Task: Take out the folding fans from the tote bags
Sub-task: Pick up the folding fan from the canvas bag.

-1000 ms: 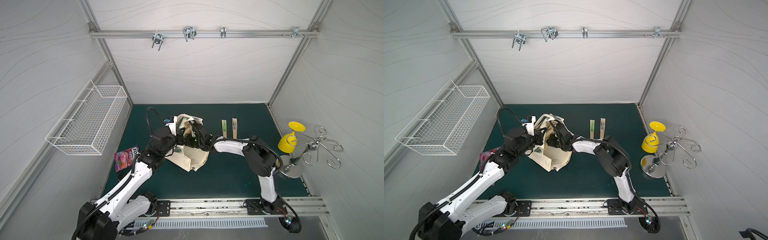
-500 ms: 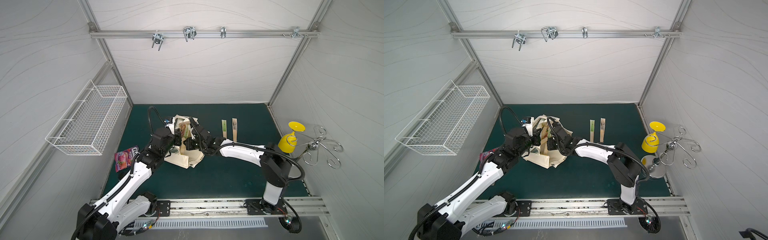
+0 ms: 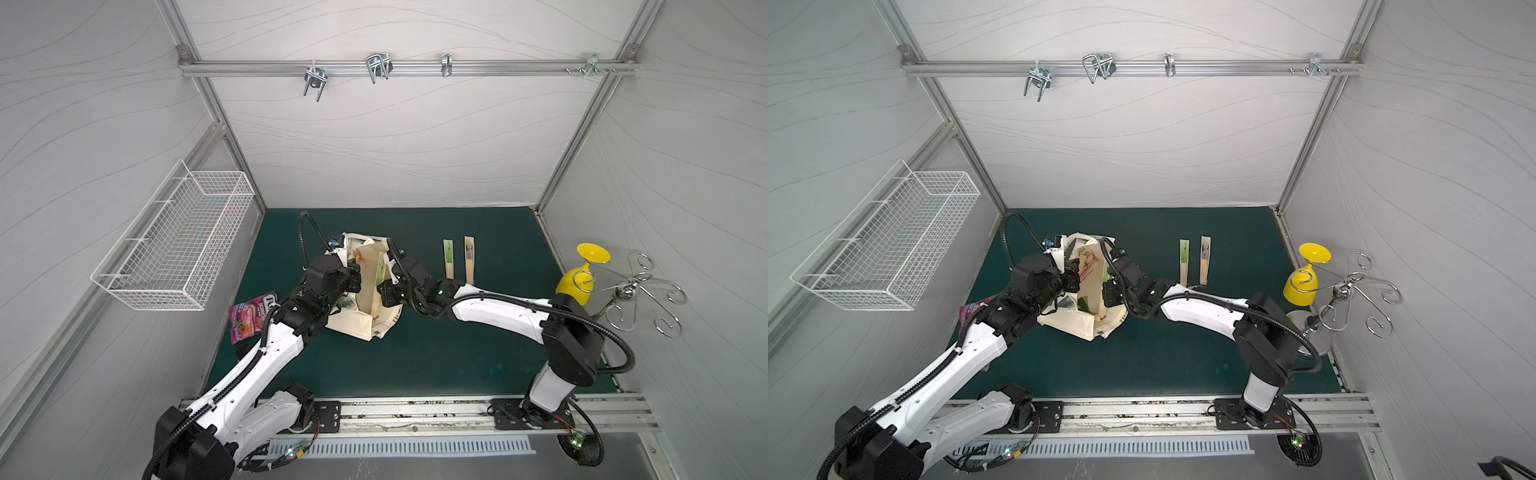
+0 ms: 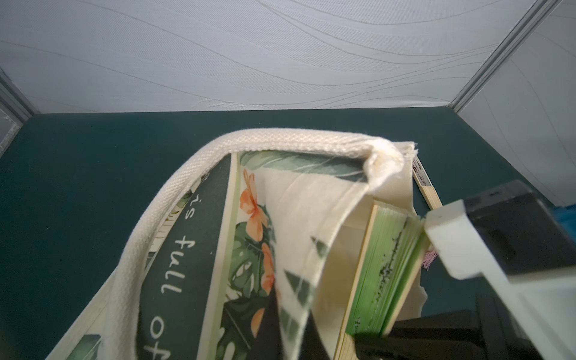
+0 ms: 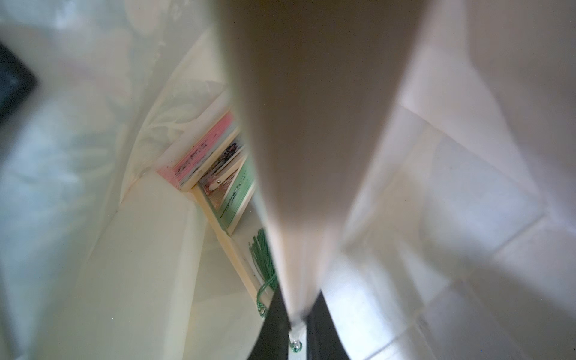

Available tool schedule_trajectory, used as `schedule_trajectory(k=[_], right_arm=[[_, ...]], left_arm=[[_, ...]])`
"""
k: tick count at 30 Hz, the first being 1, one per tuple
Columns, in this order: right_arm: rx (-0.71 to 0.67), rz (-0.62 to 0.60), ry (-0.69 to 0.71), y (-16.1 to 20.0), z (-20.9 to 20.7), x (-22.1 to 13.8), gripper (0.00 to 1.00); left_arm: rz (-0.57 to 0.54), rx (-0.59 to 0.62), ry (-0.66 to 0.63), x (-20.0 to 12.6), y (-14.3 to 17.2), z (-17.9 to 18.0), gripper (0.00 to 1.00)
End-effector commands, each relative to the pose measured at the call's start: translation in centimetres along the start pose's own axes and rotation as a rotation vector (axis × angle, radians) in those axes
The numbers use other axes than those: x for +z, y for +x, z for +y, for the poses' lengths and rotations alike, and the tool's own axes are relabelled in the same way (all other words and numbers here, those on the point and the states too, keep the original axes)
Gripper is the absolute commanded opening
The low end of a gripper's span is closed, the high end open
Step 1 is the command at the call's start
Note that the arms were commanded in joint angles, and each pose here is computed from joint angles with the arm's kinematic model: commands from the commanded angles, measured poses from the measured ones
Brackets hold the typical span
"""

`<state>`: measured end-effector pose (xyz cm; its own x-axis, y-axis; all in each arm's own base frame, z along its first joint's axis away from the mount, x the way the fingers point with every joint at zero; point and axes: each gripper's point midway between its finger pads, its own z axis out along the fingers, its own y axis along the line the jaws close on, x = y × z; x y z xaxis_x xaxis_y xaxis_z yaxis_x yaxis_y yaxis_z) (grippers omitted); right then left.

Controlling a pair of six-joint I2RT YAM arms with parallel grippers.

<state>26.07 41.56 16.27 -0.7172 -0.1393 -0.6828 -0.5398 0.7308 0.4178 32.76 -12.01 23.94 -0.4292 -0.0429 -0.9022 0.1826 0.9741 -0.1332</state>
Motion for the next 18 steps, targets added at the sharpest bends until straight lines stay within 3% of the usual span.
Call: schedule_trajectory(k=[1, 18], right_arm=[[-0.034, -0.022, -0.028, -0.8, 0.7, -1.8, 0.00], [0.032, -0.013, -0.086, -1.0, -1.7, -10.0, 0.00]], left_arm=[[-0.109, -0.017, -0.013, -0.8, -4.2, -0.1, 0.00], [0.003, -0.039, -0.040, 1.1, -2.5, 0.0, 0.00]])
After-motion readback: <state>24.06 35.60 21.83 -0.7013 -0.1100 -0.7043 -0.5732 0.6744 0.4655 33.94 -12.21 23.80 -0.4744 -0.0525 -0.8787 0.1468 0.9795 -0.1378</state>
